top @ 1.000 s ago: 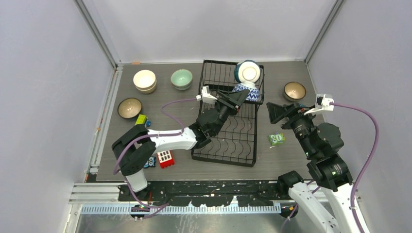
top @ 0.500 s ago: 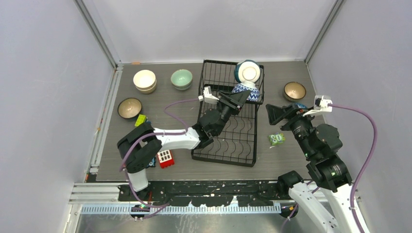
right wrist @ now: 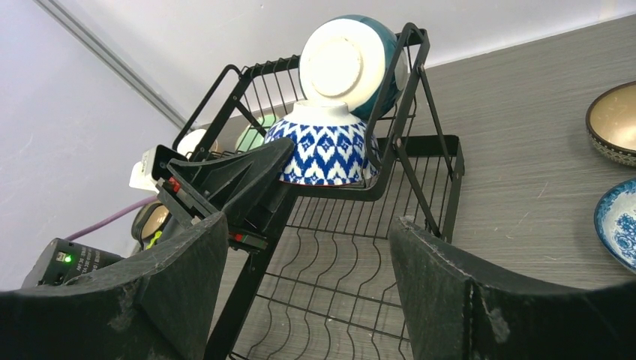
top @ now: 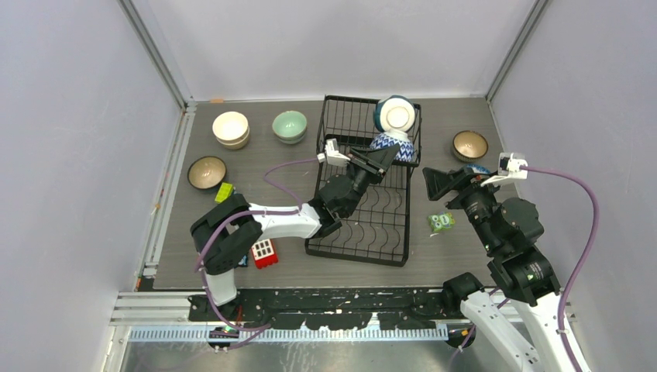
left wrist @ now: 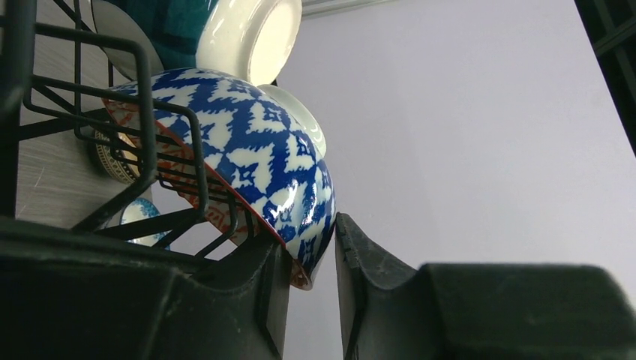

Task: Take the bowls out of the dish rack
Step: Pick up the bowl from the dish rack, then place the bowl at the center of the board.

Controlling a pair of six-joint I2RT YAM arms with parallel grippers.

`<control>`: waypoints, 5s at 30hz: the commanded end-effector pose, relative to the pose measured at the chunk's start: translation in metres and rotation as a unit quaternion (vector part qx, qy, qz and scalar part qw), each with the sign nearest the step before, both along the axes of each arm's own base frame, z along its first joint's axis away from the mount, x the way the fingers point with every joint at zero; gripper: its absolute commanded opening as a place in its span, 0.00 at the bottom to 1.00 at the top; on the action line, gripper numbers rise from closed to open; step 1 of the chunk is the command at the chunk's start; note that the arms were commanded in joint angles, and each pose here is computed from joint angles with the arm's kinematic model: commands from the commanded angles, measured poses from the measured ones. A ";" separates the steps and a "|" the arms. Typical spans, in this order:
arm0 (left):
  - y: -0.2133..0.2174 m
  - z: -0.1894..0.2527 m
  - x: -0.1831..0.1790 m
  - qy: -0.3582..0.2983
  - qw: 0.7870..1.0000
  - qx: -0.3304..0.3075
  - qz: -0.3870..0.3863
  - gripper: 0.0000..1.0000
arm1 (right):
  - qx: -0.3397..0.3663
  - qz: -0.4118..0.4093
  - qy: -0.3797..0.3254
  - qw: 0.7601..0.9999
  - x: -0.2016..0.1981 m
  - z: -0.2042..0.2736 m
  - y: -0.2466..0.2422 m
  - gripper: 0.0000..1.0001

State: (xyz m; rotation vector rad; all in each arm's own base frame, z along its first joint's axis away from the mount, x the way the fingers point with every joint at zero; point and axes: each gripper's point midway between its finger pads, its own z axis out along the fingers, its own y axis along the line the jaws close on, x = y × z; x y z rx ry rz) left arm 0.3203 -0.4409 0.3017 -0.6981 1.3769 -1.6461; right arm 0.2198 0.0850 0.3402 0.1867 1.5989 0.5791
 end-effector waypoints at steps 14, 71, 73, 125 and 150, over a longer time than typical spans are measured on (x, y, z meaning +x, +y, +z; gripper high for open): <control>0.016 0.029 0.008 -0.038 0.998 -0.036 0.030 0.00 | -0.007 -0.003 -0.017 1.000 -0.001 0.011 -0.002 0.82; 0.063 0.123 -0.049 -0.243 0.969 -0.049 0.016 0.00 | 0.001 0.022 -0.026 0.999 -0.002 0.029 0.008 0.82; 0.066 0.128 -0.053 -0.250 0.967 -0.049 0.016 0.00 | 0.003 0.024 -0.028 0.999 -0.002 0.032 0.009 0.82; 0.220 -0.066 -0.199 -0.461 0.403 0.750 -0.252 0.00 | -0.217 0.257 0.212 0.918 -0.014 0.047 0.144 0.80; 0.245 -0.090 -0.210 -0.613 0.047 0.730 -0.297 0.00 | -0.309 0.322 0.270 0.853 -0.038 -0.025 0.245 0.78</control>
